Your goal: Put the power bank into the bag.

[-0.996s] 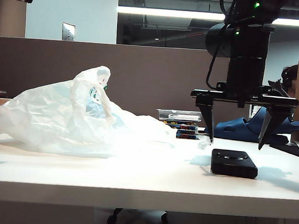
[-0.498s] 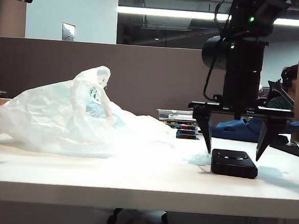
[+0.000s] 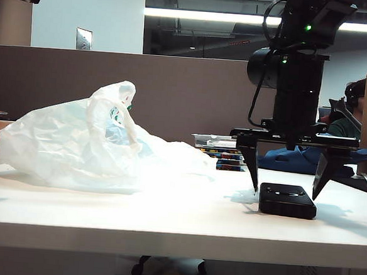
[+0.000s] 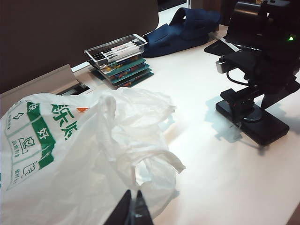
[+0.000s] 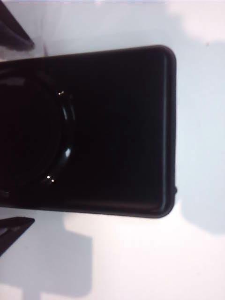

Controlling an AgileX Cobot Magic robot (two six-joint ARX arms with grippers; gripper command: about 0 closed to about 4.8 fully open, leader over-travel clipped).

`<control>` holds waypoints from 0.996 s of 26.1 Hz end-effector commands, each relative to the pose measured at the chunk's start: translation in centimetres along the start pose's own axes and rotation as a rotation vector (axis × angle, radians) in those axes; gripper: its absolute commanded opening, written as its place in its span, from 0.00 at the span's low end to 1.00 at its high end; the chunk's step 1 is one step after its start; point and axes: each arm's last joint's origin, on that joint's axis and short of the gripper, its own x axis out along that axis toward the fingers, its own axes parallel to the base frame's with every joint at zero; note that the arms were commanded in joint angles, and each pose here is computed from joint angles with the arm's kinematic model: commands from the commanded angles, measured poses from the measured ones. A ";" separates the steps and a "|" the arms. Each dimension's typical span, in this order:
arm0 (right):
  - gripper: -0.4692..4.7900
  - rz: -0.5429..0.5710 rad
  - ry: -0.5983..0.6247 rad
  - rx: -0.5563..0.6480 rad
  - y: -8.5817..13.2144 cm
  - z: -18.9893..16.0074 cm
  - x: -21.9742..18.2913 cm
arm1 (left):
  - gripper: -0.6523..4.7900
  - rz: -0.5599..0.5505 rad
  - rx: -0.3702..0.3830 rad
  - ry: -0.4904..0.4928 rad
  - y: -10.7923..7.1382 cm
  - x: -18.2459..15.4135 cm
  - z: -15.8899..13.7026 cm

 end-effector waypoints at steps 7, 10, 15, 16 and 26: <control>1.00 0.005 0.013 -0.010 0.3 0.0 0.8 | 0.11 0.007 0.011 -0.014 0.1 -0.1 0.2; 1.00 0.006 0.010 -0.009 0.3 0.0 0.8 | 0.11 0.007 0.011 -0.014 0.1 -0.1 0.2; 1.00 -0.001 0.013 -0.008 0.2 0.0 1.1 | 0.11 0.011 0.018 -0.024 0.1 -0.1 0.3; 1.00 -0.003 0.015 -0.008 0.2 0.0 1.1 | 0.11 0.012 0.020 -0.026 0.1 -0.1 0.4; 0.92 -0.018 0.036 -0.011 0.1 -0.2 1.3 | 0.11 0.014 0.024 -0.033 0.1 -0.1 0.4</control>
